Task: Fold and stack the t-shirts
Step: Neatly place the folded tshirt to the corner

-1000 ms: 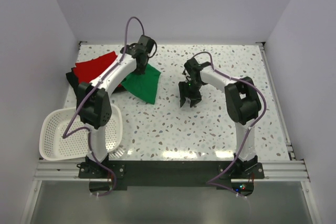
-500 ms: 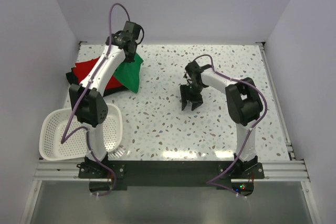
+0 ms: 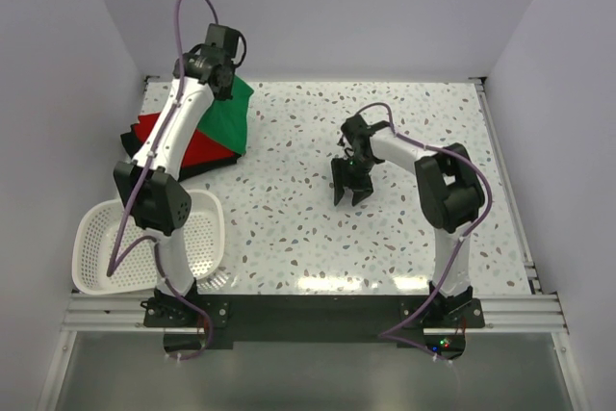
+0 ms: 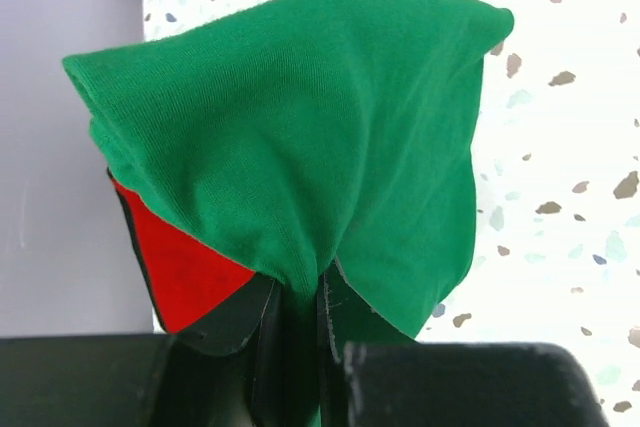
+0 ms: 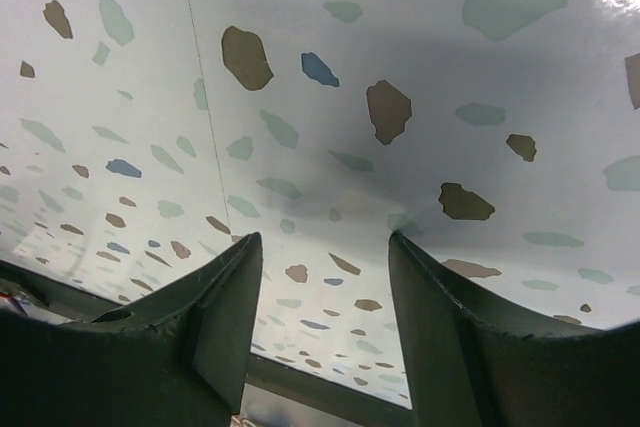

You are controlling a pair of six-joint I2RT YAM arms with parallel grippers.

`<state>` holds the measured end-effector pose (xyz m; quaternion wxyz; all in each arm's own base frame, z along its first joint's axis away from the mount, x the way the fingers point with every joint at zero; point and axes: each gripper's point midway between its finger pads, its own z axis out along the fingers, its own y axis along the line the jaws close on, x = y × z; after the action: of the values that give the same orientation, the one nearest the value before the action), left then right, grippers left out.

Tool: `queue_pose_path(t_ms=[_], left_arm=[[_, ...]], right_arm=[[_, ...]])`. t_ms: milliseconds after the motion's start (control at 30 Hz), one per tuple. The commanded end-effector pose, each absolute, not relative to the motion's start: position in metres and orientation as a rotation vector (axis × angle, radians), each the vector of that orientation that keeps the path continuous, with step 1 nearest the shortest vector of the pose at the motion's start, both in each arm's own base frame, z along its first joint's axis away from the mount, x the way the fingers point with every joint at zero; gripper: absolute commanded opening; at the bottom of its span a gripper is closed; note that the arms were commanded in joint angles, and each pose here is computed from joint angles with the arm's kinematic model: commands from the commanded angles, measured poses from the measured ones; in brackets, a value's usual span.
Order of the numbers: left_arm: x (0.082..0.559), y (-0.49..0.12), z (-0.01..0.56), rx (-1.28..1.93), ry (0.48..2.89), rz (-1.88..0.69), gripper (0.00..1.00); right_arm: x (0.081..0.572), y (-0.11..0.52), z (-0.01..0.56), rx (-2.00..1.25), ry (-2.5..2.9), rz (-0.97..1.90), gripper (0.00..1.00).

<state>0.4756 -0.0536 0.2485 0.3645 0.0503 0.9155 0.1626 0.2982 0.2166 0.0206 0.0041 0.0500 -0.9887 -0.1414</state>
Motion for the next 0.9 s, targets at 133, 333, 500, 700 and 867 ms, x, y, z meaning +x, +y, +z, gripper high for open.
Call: queue_pose_path(t_ms=[133, 333, 500, 700, 867], left_arm=[[0.479, -0.019, 0.301, 0.029, 2.212, 0.437, 0.0], [0.479, -0.001, 0.279, 0.003, 2.256, 0.456, 0.0], [0.473, 0.023, 0.249, -0.035, 2.318, 0.498, 0.0], [0.473, 0.046, 0.236, -0.04, 2.337, 0.528, 0.0], [0.47, 0.065, 0.23, -0.062, 2.359, 0.565, 0.0]], right_arm=[[0.296, 0.219, 0.039, 0.154, -3.125, -0.517, 0.57], [0.293, 0.218, 0.042, 0.161, -3.131, -0.519, 0.57], [0.291, 0.216, 0.048, 0.167, -3.139, -0.521, 0.57], [0.288, 0.214, 0.051, 0.172, -3.141, -0.517, 0.57], [0.285, 0.212, 0.051, 0.172, -3.136, -0.509, 0.57]])
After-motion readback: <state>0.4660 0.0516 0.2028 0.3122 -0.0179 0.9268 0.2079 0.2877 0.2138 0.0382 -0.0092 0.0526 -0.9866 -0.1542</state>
